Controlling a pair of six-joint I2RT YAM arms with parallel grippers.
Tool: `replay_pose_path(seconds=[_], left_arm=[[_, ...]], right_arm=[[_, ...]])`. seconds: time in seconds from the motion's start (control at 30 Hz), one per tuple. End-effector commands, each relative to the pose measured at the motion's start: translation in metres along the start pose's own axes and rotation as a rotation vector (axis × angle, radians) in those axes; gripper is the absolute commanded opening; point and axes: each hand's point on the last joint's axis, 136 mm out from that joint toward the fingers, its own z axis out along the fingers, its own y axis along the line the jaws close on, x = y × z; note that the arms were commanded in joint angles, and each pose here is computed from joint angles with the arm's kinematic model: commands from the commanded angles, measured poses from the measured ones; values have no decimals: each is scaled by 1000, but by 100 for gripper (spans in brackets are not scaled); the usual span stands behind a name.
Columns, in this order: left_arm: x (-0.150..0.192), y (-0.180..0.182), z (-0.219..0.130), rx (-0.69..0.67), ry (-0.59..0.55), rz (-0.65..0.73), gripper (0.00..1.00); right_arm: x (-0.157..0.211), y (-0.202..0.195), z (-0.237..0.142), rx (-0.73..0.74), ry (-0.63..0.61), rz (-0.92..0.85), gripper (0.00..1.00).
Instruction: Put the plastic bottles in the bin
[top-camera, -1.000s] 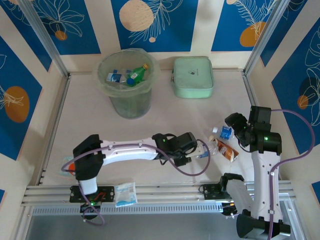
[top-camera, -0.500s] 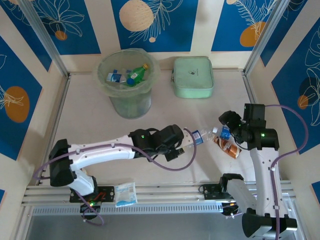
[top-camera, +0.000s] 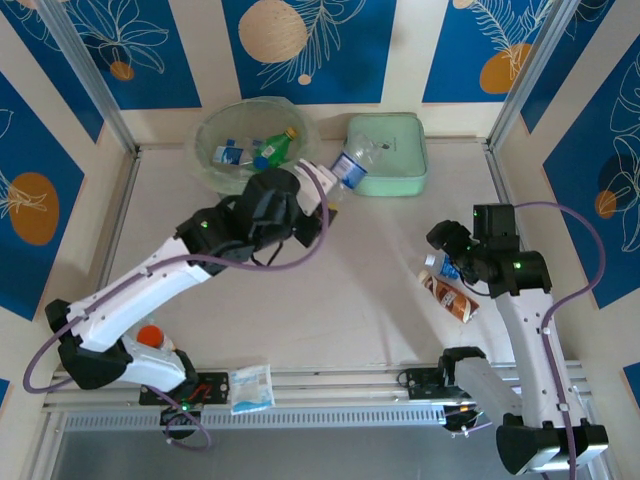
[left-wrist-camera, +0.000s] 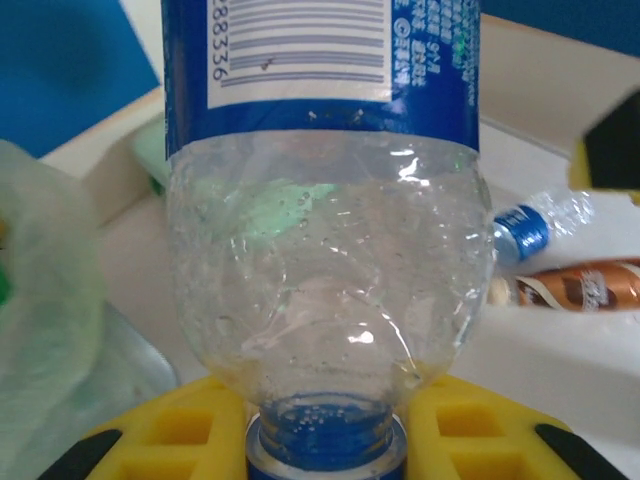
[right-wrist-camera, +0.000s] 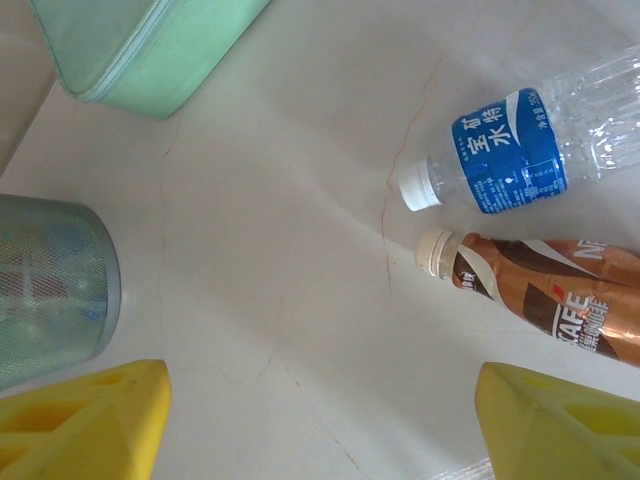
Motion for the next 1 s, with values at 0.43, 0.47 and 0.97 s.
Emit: replay_pose_path(seconds=[0.43,0.47,0.97], left_arm=[[-17,143,9,-223,55,-271,11],[-14,153,11,-240,67,-280,11],[30,232,38,-335,180,-369,10]], right_arm=[[12,4,8,4,10,-29,80],[12,4,9,4,11,-30,80],[14,2,11,4,6,-39,80]])
